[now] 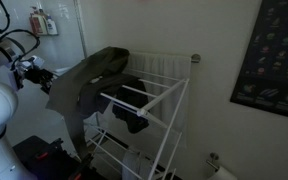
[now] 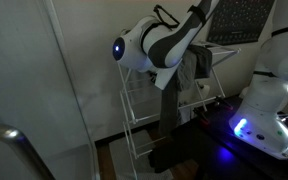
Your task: Fold the pants
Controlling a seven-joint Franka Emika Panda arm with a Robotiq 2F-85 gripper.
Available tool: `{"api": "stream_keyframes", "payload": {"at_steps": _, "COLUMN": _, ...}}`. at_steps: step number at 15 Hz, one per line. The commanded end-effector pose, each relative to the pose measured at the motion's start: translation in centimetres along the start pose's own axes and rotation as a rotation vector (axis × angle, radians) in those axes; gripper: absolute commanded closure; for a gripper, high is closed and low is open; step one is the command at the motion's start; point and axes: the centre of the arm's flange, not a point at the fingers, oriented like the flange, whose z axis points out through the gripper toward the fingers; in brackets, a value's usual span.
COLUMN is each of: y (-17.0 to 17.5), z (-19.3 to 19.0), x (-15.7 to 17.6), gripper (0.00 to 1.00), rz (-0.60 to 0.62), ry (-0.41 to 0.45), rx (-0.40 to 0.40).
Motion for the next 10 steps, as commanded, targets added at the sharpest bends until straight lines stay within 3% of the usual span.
{"api": "stream_keyframes", "payload": {"at_steps": 1, "y": -0.47, "z": -0.70, "x": 0.13, "gripper": 0.00, "rz": 0.048, "ry": 0.042, "rx": -0.005}}
{"api": "stream_keyframes", "payload": {"at_steps": 10, "y": -1.07, "z": 0.08, "x": 0.40, "gripper": 0.00, "rz": 0.088, "ry": 0.143, "rx": -0.145}}
